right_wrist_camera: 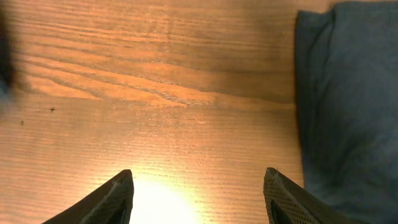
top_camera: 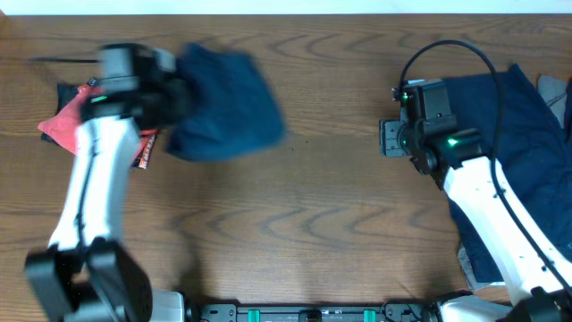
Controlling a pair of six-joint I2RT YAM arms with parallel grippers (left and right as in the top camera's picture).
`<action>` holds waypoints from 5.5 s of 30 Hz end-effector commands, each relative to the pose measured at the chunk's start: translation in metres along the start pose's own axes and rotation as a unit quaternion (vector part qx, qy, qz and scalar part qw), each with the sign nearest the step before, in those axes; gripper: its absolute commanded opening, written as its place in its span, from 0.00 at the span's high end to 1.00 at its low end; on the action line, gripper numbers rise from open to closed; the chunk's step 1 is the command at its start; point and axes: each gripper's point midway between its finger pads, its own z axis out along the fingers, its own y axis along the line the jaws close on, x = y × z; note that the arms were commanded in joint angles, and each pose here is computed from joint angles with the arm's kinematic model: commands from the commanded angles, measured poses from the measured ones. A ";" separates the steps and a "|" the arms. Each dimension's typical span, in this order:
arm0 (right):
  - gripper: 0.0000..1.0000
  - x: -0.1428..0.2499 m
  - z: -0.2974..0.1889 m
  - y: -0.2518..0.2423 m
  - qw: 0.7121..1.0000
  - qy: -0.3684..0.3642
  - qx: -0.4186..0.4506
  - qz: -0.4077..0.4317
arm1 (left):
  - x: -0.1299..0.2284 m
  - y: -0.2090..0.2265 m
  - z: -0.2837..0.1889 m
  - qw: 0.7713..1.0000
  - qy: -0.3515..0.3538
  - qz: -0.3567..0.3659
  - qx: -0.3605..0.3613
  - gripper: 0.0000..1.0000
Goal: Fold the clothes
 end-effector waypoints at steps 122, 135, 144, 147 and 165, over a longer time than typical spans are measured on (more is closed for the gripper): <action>0.01 0.088 -0.173 -0.045 0.915 -0.402 -0.034 0.001 | 0.198 -0.008 -0.211 0.979 -0.193 0.067 0.021 0.02; 0.01 0.075 -0.103 -0.049 0.869 -0.483 0.026 -0.103 | 0.198 -0.008 -0.211 0.979 -0.193 0.067 0.021 0.02; 0.01 0.090 -0.080 -0.049 0.891 -0.442 0.022 -0.104 | 0.198 -0.008 -0.211 0.979 -0.193 0.067 0.021 0.02; 0.01 0.090 -0.080 -0.049 0.891 -0.441 0.022 -0.104 | 0.198 -0.008 -0.211 0.979 -0.193 0.067 0.021 0.02; 0.01 0.090 -0.080 -0.049 0.891 -0.441 0.022 -0.104 | 0.198 -0.008 -0.211 0.979 -0.193 0.067 0.021 0.02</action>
